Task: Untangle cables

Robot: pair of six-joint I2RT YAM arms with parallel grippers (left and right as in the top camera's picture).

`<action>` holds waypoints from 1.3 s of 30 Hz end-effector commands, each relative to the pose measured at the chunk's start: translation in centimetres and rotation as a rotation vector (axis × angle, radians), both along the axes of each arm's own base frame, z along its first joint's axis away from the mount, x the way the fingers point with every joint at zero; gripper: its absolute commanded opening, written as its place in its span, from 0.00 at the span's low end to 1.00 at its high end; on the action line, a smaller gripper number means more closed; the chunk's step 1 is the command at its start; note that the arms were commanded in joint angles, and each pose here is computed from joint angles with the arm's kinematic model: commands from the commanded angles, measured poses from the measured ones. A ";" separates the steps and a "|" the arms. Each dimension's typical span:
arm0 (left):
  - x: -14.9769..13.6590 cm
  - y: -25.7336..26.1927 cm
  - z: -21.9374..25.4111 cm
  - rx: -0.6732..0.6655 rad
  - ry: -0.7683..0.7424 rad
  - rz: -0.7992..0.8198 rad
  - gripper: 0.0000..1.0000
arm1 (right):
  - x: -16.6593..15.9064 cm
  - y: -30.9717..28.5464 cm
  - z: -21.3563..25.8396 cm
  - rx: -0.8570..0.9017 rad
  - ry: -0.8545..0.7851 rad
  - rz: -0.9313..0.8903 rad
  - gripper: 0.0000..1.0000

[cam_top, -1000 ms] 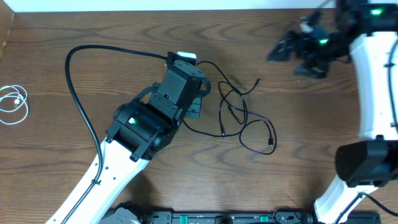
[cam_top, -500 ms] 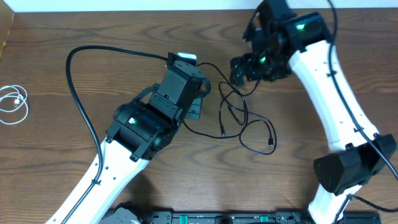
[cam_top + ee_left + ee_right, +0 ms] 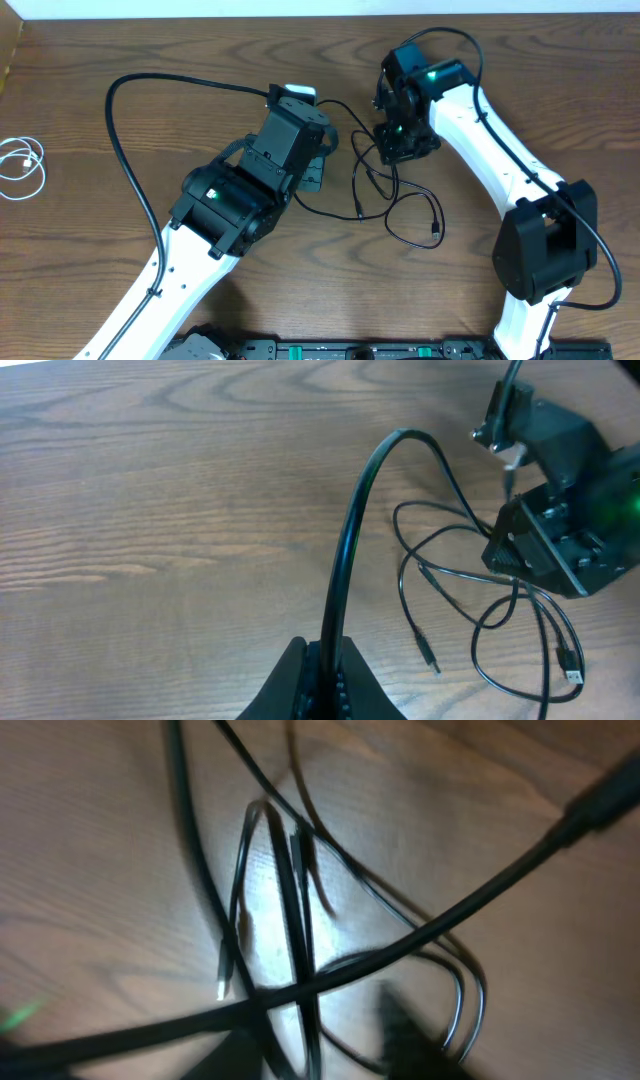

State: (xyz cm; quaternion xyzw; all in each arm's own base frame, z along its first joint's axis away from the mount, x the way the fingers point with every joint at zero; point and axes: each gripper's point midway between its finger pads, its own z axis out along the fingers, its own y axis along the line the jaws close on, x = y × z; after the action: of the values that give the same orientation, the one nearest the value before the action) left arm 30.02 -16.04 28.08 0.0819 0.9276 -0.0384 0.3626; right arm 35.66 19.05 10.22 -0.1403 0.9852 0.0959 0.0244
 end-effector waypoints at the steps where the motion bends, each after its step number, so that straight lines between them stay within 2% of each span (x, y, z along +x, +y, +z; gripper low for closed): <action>1: 0.2 0.4 0.6 -0.001 -0.018 0.020 0.07 | 0.3 0.1 -0.5 0.009 -0.020 0.002 0.04; 3: 0.2 0.4 0.6 -0.001 -0.018 0.020 0.08 | 0.9 0.4 -0.4 0.020 -0.046 0.001 0.01; 11: 0.4 1.3 0.6 0.031 -0.027 0.052 0.08 | 1.6 0.1 0.2 0.022 -0.066 -0.036 0.01; 15: 0.9 6.4 0.8 0.148 -0.062 0.272 0.07 | 2.5 -3.7 1.5 -0.082 -0.087 -0.212 0.01; 17: 0.9 8.0 0.5 0.165 -0.048 0.328 0.08 | 2.8 -5.7 2.2 -0.126 -0.100 -0.303 0.01; 21: 1.2 10.4 0.2 0.142 -0.024 0.420 0.07 | 3.3 -9.4 2.8 -0.155 -0.095 -0.474 0.01; 24: 1.5 11.2 -0.3 0.068 0.018 0.441 0.08 | 3.5 -12.2 2.6 -0.162 -0.074 -0.562 0.01; 27: 1.6 9.4 -0.7 -0.085 0.085 0.354 0.07 | 3.5 -14.2 2.4 -0.166 -0.057 -0.609 0.01; 30: 1.8 5.6 0.5 -0.245 0.093 0.143 0.07 | 3.1 -14.6 2.3 -0.154 -0.030 -0.624 0.01; 35: 1.7 1.8 4.8 -0.432 -0.008 -0.047 0.08 | 3.0 -14.7 2.3 -0.156 -0.026 -0.625 0.01; 39: 0.6 -0.4 9.7 -0.563 -0.138 -0.207 0.08 | 2.8 -14.1 2.0 -0.146 -0.015 -0.587 0.02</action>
State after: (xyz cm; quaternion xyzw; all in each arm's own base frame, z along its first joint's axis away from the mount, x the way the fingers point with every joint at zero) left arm 33.32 -13.53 33.04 -0.0012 0.8887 -0.2242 0.3999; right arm 38.47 4.41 11.33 0.1588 0.9866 0.0020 0.0382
